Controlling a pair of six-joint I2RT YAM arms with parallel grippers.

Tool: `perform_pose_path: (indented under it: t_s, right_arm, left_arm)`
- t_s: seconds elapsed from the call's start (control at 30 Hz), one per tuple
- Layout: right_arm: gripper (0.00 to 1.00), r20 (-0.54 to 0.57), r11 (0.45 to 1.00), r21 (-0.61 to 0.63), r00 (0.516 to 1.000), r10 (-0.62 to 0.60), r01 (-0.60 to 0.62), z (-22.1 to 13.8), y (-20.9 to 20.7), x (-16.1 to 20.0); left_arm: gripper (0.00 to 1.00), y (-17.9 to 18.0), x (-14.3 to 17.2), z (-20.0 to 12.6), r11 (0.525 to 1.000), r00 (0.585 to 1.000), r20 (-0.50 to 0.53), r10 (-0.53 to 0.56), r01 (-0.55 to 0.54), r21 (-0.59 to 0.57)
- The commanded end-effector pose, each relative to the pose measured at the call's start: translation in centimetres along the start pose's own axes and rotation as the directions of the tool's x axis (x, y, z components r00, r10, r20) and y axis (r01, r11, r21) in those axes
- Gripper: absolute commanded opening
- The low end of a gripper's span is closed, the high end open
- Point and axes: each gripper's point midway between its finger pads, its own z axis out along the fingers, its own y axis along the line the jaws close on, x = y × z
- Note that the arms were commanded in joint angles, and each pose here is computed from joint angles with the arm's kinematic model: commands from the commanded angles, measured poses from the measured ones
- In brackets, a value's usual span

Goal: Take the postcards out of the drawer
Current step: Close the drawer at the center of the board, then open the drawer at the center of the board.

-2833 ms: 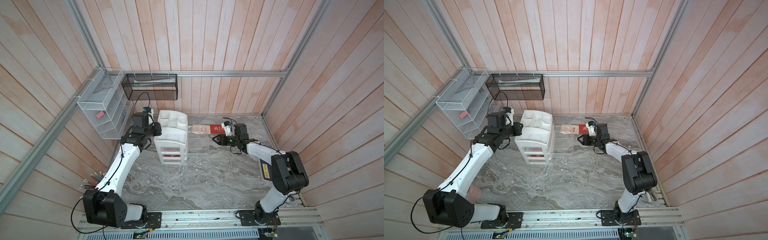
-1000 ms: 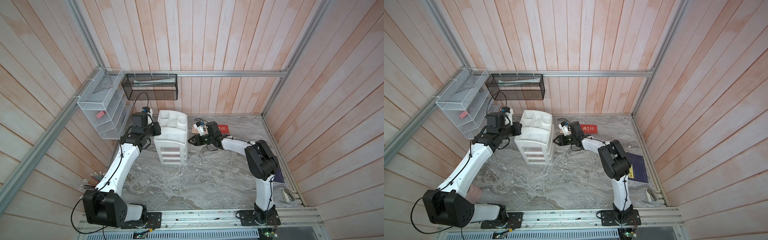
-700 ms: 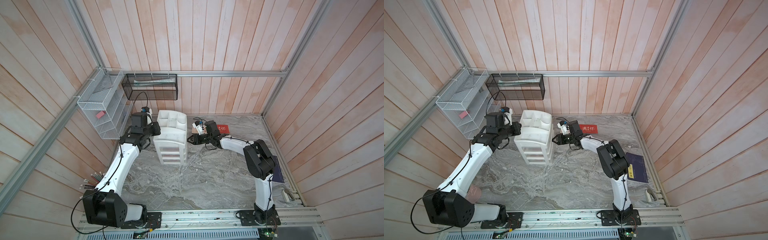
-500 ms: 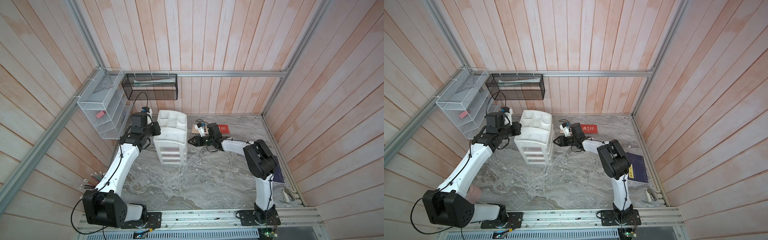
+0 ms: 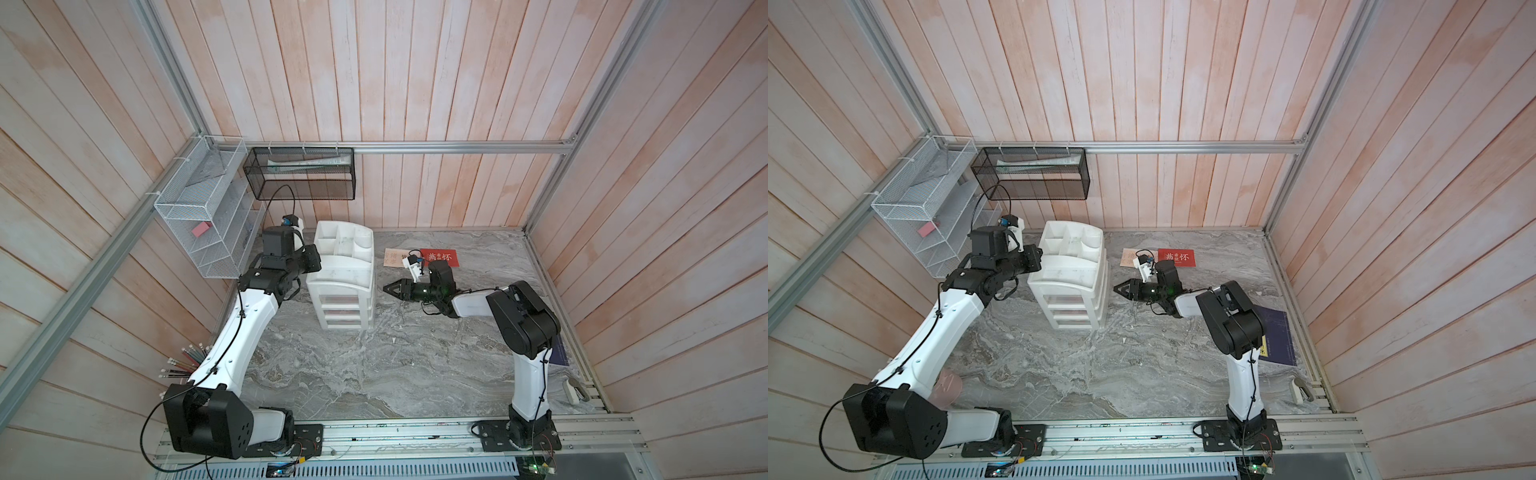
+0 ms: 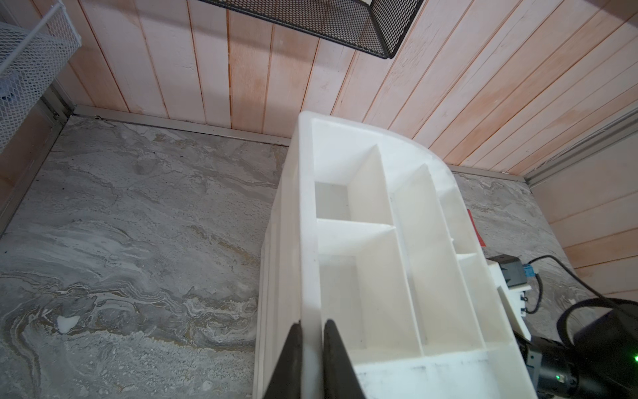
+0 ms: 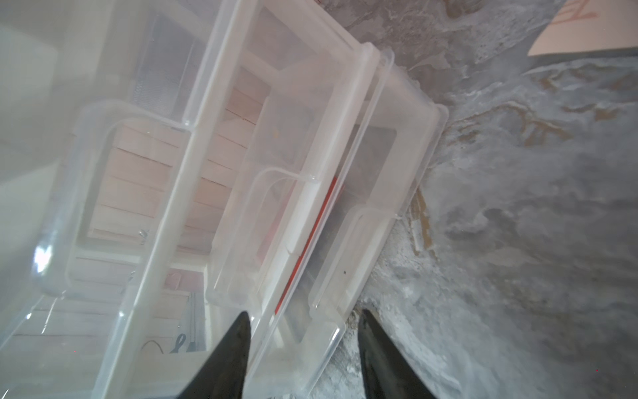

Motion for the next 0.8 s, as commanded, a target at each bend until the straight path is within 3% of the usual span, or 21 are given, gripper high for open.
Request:
perform_pose_path:
  t_s: [0.0,0.2,0.77]
  right_arm:
    - [0.55,0.024,0.991,-0.128,0.999,0.037,-0.034,0.1,1.2,-0.4]
    - [0.64,0.019,0.988,-0.142,0.997,0.071,-0.068,0.4,0.4,0.2]
    - [0.67,0.004,0.962,-0.195,0.981,0.196,-0.191,2.2,-1.4,0.5]
  left_arm:
    - [0.13,-0.4,0.6,-0.7,1.000,1.000,-0.010,0.016,-0.016,0.017]
    - [0.13,-0.5,0.7,-0.5,1.000,1.000,-0.013,0.015,-0.015,0.021]
    - [0.13,-0.5,0.9,-0.2,0.999,1.000,-0.018,0.018,-0.018,0.028]
